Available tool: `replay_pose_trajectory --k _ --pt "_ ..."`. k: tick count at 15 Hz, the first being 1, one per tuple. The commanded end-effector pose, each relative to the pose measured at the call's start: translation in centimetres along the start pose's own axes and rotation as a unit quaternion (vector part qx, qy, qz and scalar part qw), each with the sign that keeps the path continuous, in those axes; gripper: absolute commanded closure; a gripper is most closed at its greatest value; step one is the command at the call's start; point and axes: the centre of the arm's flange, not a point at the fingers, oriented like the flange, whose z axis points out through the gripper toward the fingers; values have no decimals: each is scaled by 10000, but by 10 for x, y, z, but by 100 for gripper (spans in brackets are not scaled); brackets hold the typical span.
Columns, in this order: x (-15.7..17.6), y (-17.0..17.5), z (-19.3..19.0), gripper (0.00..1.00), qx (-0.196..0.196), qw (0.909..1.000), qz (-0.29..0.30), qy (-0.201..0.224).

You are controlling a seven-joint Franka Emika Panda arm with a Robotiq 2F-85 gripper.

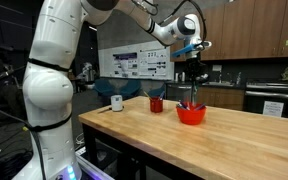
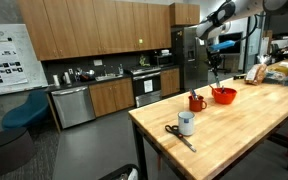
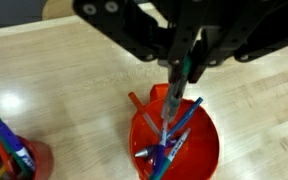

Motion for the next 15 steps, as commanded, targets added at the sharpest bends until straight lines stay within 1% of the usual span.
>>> replay_pose_trajectory --k 1,2,3,4,7,11,12,13,15 --pt "4 -4 18 97 -267 9995 179 13" --pt "6 -5 23 74 -302 9993 203 1" --pt "9 -7 29 61 -317 9993 210 -21" --pt "11 -8 33 57 -326 9992 228 -41" --pt "14 -12 39 37 -298 9992 263 -46" --pt "5 -23 28 11 -21 9998 141 116" --pt "2 -28 24 3 86 9998 77 149" --pt "0 -35 21 1 188 9997 -16 161" --pt "-4 -51 20 0 403 9988 -196 176"
